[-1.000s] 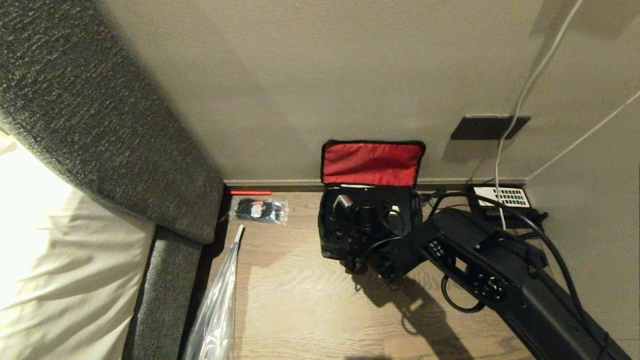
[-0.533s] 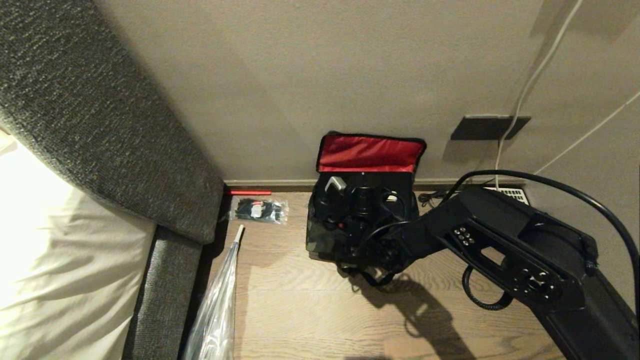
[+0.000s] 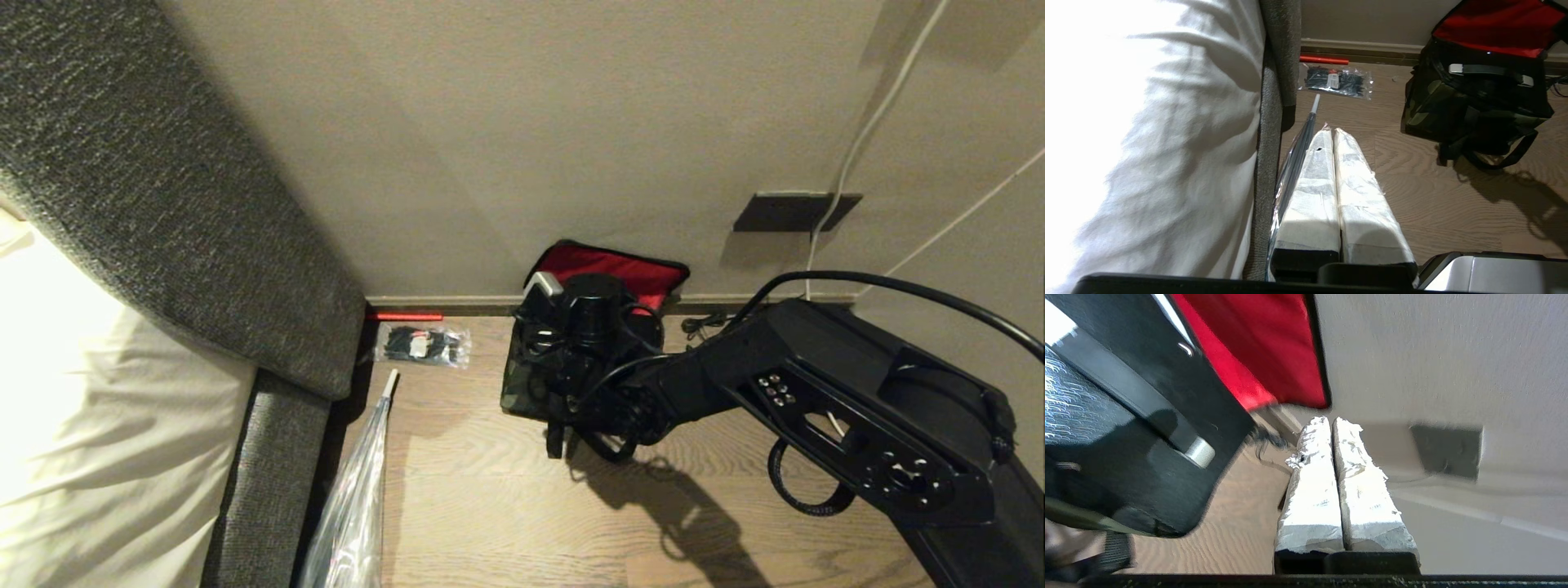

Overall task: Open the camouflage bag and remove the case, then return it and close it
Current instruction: Lift the black box

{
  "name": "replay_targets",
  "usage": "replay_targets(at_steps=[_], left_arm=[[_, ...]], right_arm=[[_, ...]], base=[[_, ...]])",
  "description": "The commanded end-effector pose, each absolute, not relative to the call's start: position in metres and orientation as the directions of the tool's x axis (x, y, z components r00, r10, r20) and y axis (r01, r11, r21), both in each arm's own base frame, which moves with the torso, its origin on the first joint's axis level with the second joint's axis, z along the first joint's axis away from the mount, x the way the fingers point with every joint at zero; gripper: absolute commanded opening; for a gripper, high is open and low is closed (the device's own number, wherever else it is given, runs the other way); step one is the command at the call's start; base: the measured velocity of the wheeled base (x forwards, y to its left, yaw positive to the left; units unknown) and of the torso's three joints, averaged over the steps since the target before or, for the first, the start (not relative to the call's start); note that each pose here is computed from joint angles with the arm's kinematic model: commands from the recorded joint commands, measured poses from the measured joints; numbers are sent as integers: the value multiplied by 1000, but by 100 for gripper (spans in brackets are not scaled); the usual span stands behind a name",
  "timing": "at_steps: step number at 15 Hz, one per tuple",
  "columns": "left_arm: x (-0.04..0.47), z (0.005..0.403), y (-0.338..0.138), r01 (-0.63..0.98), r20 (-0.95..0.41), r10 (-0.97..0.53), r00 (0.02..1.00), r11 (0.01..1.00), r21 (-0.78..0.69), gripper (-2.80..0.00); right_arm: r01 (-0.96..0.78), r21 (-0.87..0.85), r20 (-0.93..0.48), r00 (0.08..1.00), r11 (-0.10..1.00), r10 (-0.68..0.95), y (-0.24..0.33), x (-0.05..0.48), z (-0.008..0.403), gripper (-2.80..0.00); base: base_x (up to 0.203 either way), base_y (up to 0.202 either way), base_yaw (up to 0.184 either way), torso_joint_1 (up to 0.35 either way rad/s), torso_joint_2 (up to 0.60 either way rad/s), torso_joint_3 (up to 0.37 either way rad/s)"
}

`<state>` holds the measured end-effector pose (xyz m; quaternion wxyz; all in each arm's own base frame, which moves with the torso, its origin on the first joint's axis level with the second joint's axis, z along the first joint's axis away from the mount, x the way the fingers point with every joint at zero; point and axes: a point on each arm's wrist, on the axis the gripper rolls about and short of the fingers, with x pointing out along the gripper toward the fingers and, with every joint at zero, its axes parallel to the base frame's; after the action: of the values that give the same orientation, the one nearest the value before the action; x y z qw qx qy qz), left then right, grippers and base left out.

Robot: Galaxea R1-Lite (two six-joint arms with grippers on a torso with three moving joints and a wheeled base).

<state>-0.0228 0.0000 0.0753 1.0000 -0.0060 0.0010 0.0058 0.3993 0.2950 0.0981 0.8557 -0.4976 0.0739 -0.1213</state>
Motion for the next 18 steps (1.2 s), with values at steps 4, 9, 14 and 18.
replay_targets(at_steps=[4, 9, 14, 18], left_arm=[[-23, 75, 0, -12, -2, 12, 1000, 1000, -12, -280], [-23, 75, 0, -12, -2, 12, 1000, 1000, -12, -280], [-23, 74, 0, -12, -3, 12, 1000, 1000, -12, -280], [-23, 74, 0, -12, -3, 12, 1000, 1000, -12, -280]], right_arm=[[39, -901, -94, 955, 433, -281, 290, 392, 53, -280], [-52, -801, -220, 953, 597, -211, 291, 391, 22, -280], [-85, -757, -255, 952, 648, -172, 292, 401, 12, -280], [-113, -745, -277, 949, 658, -150, 290, 408, -7, 0]], base=[[0, 0, 0, 0, 0, 0], [0, 0, 0, 0, 0, 0], [0, 0, 0, 0, 0, 0], [0, 0, 0, 0, 0, 0]])
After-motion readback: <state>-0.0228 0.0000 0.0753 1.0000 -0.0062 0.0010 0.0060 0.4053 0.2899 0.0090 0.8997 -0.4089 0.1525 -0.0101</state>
